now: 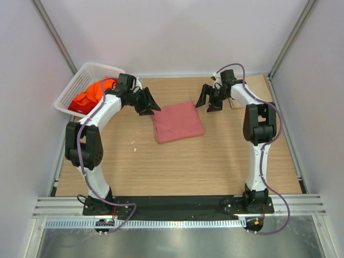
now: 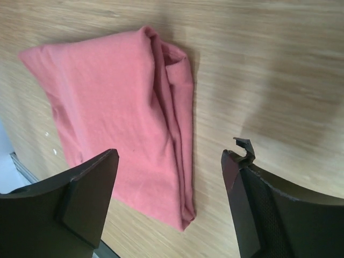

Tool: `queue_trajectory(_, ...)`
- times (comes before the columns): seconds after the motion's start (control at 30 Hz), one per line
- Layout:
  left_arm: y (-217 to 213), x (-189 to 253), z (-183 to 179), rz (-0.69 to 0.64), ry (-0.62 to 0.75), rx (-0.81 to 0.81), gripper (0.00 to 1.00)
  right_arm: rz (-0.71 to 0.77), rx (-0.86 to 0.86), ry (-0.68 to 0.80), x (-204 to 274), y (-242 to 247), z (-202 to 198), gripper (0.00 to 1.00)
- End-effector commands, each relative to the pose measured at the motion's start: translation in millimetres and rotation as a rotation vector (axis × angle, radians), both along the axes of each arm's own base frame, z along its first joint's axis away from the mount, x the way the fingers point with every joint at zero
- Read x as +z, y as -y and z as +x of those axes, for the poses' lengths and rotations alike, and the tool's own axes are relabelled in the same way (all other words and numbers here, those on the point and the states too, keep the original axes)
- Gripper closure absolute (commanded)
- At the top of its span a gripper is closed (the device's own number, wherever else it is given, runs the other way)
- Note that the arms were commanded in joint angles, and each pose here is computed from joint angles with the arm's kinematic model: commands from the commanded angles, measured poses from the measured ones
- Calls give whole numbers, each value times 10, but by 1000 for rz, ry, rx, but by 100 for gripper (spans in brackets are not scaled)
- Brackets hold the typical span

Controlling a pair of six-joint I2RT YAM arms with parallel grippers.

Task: Fold and stack the t-shirts
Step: Neatly place the folded tshirt to the corner

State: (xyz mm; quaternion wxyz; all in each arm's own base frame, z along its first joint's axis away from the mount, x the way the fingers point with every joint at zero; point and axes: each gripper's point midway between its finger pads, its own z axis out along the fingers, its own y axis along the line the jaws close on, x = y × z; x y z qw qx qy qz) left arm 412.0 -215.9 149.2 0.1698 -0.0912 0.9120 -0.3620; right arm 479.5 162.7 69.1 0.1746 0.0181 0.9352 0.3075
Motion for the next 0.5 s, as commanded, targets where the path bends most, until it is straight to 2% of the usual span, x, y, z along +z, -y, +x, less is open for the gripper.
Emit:
queue_trajectory(0.0,-58,172,-252,9,20,-10,53,-26,80,51,-8,-29,128,14)
queue_trajectory(0.17,-126,19,-542,15,-30,-11,52,-50,140,86,-78,-205,207,11)
queue_trajectory(0.47,-146,53,-713,-4,-19,-4,51,-163,170,39,-413,-345,94,13)
